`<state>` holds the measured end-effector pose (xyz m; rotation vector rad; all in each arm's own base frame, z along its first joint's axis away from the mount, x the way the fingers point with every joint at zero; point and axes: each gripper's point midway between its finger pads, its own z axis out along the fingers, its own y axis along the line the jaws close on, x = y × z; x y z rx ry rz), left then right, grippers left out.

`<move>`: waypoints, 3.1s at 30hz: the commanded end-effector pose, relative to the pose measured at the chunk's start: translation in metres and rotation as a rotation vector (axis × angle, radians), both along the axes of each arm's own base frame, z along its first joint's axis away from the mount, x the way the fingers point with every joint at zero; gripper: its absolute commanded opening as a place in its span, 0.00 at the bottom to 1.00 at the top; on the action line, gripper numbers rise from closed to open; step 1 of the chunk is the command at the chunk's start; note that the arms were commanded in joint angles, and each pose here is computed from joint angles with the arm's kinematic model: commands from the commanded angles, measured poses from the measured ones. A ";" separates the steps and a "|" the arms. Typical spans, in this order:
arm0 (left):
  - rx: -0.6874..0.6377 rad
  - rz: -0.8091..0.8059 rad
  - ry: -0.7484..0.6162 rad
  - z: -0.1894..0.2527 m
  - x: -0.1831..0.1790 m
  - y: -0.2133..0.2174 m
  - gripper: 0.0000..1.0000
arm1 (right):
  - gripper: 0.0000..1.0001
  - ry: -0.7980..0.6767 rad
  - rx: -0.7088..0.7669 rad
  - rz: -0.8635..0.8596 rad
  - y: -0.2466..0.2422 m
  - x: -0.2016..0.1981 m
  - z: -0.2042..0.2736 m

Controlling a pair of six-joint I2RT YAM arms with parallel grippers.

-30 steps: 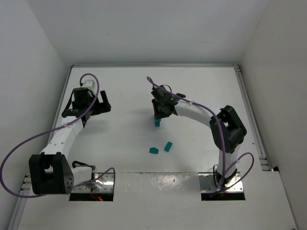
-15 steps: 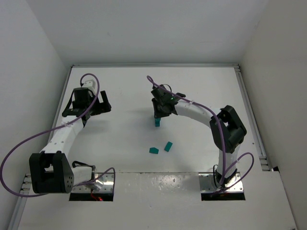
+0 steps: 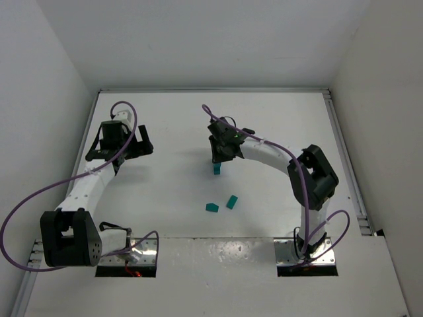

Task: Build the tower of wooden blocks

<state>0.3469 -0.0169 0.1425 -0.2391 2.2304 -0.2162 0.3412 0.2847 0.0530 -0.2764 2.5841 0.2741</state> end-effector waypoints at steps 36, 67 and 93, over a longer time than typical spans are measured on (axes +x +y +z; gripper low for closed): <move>-0.039 -0.079 -0.058 0.010 -0.012 -0.017 1.00 | 0.83 -0.157 0.016 0.386 -0.032 -0.046 0.039; -0.124 -0.284 0.291 -0.083 0.002 -0.167 0.37 | 0.26 -0.019 -0.024 -0.102 -0.166 0.006 0.037; -0.166 -0.330 0.346 -0.112 0.034 -0.230 0.70 | 0.29 0.007 -0.025 -0.126 -0.172 0.019 0.037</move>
